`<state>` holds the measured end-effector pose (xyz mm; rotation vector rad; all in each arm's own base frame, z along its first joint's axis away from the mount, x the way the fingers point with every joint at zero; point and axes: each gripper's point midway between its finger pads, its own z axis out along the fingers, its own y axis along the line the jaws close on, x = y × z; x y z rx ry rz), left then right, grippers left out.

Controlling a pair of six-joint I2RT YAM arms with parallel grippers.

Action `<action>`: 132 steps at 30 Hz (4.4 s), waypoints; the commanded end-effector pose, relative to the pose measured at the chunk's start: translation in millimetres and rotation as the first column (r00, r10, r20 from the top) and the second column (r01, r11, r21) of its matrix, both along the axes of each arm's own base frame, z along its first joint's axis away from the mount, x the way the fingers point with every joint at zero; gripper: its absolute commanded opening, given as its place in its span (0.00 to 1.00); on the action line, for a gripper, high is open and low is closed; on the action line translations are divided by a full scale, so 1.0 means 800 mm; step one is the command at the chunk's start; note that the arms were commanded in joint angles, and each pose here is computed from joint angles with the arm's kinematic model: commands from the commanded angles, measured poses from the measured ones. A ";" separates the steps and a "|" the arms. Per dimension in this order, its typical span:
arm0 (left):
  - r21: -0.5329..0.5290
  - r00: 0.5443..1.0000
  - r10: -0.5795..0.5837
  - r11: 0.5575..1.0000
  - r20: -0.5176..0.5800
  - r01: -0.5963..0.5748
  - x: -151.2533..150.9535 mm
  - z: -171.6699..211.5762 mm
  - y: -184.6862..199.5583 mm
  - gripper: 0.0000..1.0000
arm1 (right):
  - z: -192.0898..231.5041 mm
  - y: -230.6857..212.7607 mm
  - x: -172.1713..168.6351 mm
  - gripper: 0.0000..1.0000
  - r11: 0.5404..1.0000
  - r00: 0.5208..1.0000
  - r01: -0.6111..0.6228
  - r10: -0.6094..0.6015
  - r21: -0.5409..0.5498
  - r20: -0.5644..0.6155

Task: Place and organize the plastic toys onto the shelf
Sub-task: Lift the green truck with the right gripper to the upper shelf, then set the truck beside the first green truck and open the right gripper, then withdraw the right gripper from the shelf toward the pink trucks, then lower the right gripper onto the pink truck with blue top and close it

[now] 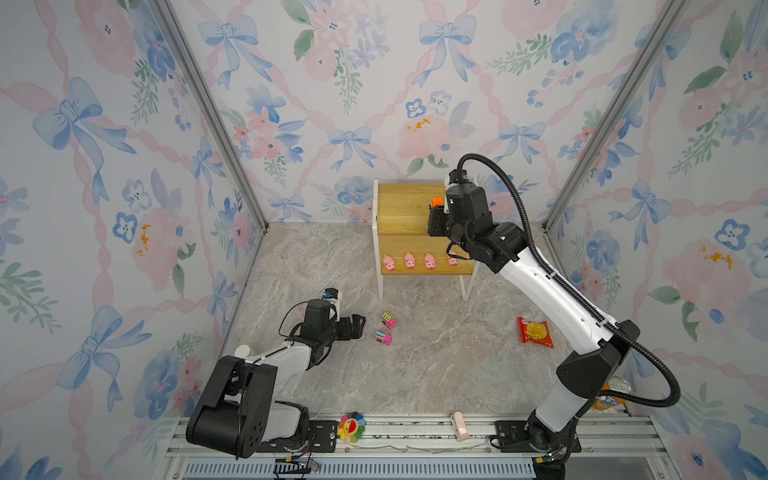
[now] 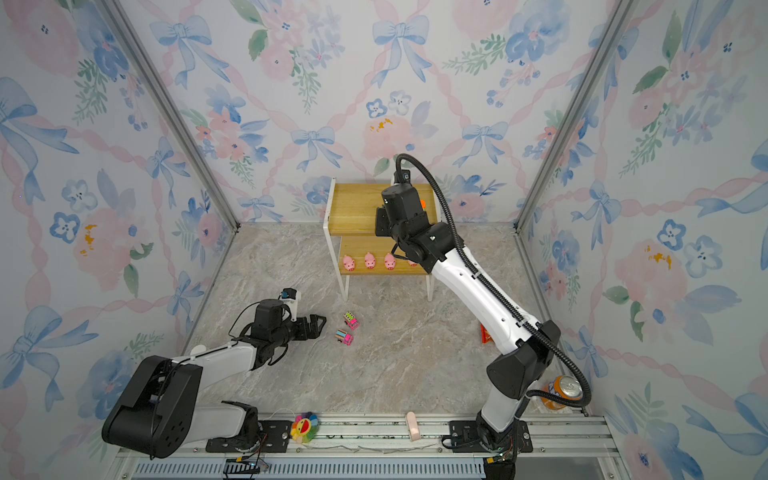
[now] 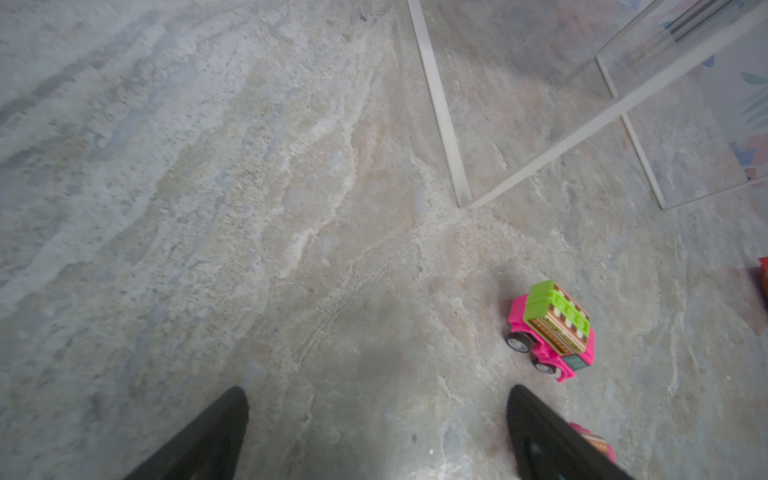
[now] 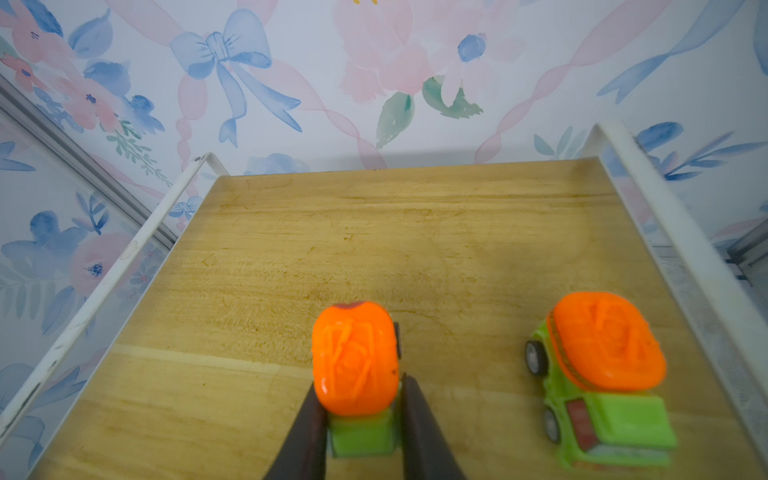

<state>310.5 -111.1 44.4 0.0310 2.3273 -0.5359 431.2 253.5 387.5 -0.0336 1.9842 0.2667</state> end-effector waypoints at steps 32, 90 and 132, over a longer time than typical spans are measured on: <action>0.010 1.000 -0.022 1.000 0.009 0.022 -0.001 0.000 -0.004 0.98 | 0.009 -0.049 0.006 0.35 0.994 0.995 0.098 -0.097 -0.051 0.023; 0.008 1.000 -0.020 1.000 0.007 0.020 0.000 0.000 -0.004 0.98 | -0.112 0.002 -0.179 0.67 0.841 0.869 -0.494 0.466 -0.220 -0.167; 0.015 1.000 0.000 1.000 0.016 0.000 -0.002 0.001 0.001 0.98 | -0.422 0.188 -0.223 0.58 0.563 0.550 -0.814 0.666 -0.143 -0.505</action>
